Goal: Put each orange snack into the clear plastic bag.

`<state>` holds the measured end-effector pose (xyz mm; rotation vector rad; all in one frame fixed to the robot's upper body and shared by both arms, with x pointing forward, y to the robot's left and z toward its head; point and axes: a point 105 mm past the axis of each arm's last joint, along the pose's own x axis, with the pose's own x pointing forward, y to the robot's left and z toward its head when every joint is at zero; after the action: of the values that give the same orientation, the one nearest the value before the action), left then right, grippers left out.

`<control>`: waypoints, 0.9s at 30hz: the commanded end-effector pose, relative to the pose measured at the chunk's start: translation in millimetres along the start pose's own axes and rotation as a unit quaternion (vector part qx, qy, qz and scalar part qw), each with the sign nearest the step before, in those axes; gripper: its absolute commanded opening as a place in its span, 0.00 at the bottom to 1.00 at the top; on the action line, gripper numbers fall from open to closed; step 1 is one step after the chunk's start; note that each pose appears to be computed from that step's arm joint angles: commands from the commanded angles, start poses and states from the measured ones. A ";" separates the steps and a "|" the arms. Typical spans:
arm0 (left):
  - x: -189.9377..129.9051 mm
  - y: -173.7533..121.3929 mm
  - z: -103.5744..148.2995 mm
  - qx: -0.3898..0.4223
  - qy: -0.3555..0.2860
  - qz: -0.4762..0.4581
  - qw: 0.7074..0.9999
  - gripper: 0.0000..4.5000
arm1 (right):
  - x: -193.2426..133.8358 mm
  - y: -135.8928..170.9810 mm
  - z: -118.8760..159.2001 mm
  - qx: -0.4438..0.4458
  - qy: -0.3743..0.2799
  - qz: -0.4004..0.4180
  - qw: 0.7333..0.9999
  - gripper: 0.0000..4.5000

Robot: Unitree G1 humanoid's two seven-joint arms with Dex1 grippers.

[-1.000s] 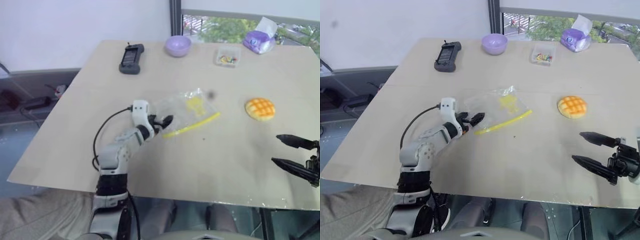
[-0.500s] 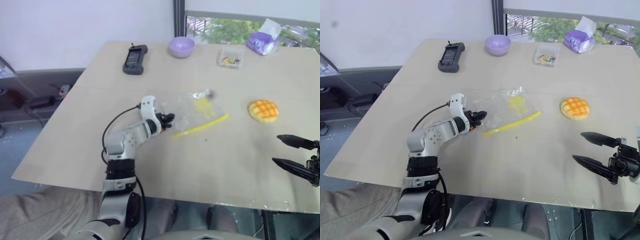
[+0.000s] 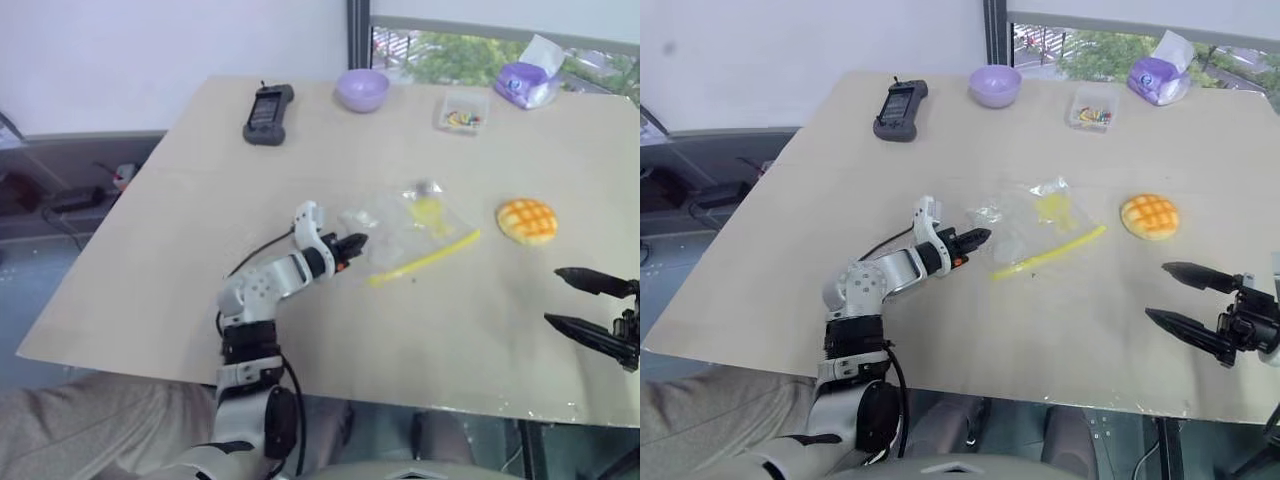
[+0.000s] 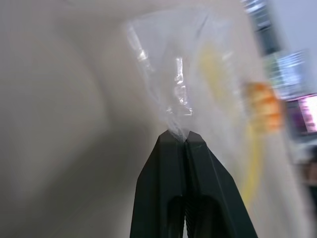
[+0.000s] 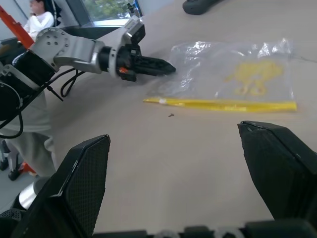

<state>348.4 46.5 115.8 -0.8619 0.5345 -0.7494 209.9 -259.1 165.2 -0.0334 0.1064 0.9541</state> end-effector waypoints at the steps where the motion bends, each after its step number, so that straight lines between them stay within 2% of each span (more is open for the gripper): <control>1: -3.7 -40.9 13.1 -0.024 -0.014 -0.094 0.995 0.03 | 12.5 -1.6 1.2 -0.016 0.011 -0.013 1.000 1.00; 5: -0.7 -52.8 11.8 -0.082 -0.007 -0.125 0.989 0.03 | 35.0 -5.6 -6.4 -0.059 0.036 -0.037 0.997 1.00; 7: 2.3 -57.4 7.5 -0.110 0.008 -0.135 0.985 0.03 | 48.6 -13.0 -14.7 -0.100 0.069 -0.065 0.991 1.00; 10: 6.1 -68.9 1.2 -0.144 0.026 -0.159 0.976 0.03 | 68.4 -35.2 -28.0 -0.189 0.129 -0.121 0.966 1.00; 13: 8.5 -75.8 -1.6 -0.170 0.032 -0.169 0.970 0.03 | 83.2 -47.0 -32.3 -0.262 0.152 -0.142 0.942 1.00; 17: 9.7 -79.6 -6.5 -0.200 0.038 -0.167 0.965 0.03 | 96.0 -62.9 -52.0 -0.334 0.208 -0.157 0.906 1.00; 20: 8.2 -81.0 -6.9 -0.213 0.038 -0.164 0.962 0.03 | 104.7 -66.3 -56.6 -0.361 0.215 -0.154 0.894 1.00; 23: 6.5 -81.6 -5.8 -0.226 0.039 -0.160 0.960 0.03 | 118.7 -71.7 -50.9 -0.390 0.196 -0.173 0.883 1.00; 27: 5.5 -83.2 -6.1 -0.237 0.043 -0.156 0.958 0.03 | 132.3 -74.4 -47.7 -0.394 0.174 -0.193 0.881 1.00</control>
<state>322.5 12.4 168.5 -1.3521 0.6890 -0.9100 340.7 -194.4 110.7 -0.9417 0.0034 0.5527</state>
